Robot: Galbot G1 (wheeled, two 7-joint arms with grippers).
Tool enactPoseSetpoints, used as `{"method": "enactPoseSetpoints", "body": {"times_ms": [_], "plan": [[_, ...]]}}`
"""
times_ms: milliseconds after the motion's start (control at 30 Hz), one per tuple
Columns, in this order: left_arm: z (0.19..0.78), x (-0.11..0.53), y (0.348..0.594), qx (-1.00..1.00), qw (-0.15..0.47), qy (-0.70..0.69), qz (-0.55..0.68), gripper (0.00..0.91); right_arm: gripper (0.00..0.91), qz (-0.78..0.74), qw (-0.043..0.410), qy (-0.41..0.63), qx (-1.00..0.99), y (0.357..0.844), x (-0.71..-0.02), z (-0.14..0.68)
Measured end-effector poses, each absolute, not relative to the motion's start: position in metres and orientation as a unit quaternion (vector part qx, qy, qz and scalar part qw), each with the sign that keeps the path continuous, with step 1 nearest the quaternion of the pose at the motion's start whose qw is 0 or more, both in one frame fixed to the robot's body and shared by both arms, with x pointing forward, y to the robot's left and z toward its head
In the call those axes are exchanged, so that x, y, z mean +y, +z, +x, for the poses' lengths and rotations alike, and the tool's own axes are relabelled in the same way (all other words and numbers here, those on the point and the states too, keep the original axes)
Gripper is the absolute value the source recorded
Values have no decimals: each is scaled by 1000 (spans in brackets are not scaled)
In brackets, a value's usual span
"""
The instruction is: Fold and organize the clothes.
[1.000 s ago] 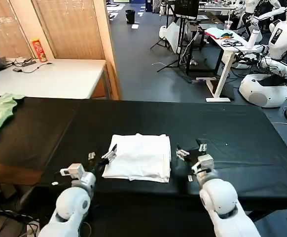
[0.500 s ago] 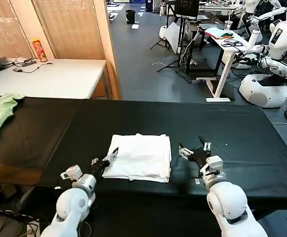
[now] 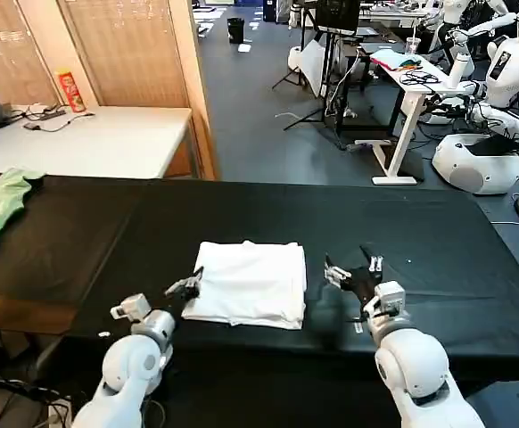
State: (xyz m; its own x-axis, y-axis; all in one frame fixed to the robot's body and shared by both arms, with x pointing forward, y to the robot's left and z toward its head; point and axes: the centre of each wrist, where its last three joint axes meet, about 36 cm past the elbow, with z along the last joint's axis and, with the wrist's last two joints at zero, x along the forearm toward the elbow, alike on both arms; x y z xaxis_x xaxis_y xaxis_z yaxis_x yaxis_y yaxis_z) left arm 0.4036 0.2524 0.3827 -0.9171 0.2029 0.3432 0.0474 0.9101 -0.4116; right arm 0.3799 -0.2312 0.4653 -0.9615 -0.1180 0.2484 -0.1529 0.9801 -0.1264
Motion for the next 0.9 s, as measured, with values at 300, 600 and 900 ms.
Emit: {"method": "enactPoseSetpoints", "body": {"times_ms": [300,600,900], "plan": [[399,290,415,-981,185,48,-39,0,878,65,124,72,-988,462,-233,381],[392,362,480,-983,126,-133,-18,0,878,68,123,65,-988,459,-228,386],[380,365,541,-964,66,-258,-15,0,878,71,127,60,-988,455,-227,386]]}}
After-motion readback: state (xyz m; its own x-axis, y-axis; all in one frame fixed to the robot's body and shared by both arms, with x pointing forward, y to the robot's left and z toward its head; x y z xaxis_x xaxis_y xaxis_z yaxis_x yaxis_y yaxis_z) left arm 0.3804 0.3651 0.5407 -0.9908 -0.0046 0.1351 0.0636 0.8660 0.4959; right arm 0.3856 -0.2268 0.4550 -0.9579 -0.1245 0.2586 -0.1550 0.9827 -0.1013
